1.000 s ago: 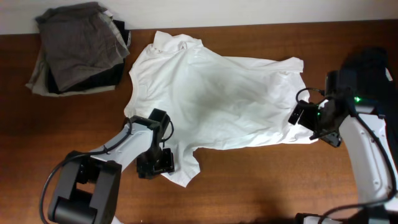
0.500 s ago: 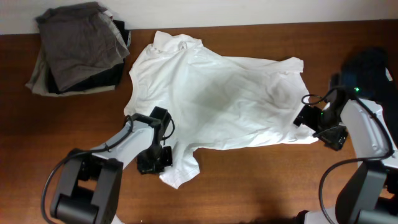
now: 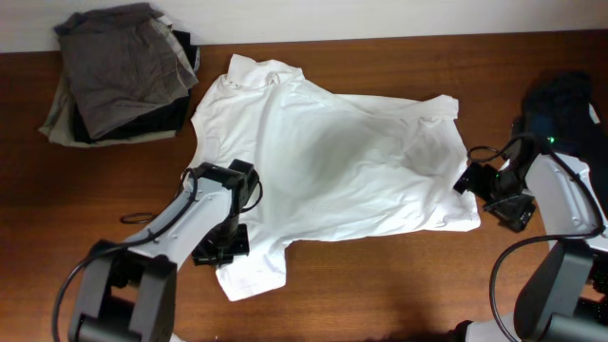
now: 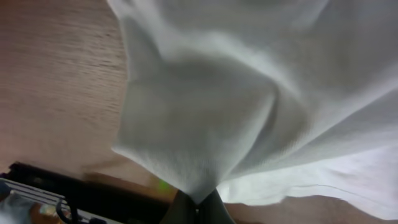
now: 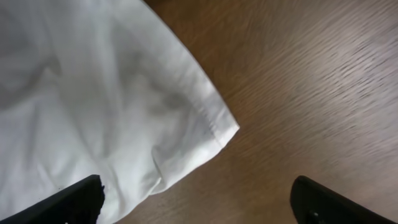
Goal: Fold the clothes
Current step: 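Grasp the lower hem corners with both grippers and lift them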
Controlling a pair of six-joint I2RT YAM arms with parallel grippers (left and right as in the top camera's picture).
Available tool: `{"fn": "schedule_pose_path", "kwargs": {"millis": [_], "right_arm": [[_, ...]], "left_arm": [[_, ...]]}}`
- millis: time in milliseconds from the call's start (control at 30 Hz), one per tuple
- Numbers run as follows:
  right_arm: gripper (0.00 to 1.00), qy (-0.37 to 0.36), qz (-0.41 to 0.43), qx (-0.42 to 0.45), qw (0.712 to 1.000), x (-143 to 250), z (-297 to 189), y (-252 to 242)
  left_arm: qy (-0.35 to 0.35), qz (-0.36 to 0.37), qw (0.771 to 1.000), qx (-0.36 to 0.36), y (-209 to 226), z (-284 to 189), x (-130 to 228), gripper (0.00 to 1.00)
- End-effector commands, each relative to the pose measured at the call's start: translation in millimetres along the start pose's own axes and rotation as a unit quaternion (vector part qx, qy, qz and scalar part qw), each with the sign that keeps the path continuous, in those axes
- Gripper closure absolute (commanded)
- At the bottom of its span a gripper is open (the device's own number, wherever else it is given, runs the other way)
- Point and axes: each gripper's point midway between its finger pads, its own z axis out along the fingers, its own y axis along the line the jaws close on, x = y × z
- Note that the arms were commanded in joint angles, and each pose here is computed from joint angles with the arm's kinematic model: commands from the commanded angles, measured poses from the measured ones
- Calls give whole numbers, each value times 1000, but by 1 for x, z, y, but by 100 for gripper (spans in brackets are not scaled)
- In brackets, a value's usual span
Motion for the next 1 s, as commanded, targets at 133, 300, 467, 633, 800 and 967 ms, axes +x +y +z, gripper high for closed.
{"fn": "schedule_pose_path", "kwargs": {"millis": [133,300,467,633,800,967], "right_arm": [[10,45,6,-20,999,29,31,-1],[11,45,7,-27,999,33,41,-1],[17,34,9,-27,999,33,53,-3],[27,18,8,-30,999,27,56,-2],[31,-4,49,9,999,19,57,-16],[36,-7,48,22,999,18,58,-20]], "left_arm": [[-35,-15,999,-3,3,-8,-13,100],[-35,-15,999,-3,3,-8,-13,99],[-35,-16,999,-3,3,-8,-13,100],[-35,-16,999,-3,3,-8,-13,100],[-35,-15,999,-3,3,-8,-13,100],[-35,-15,999,-3,3,-8,-13,99]]}}
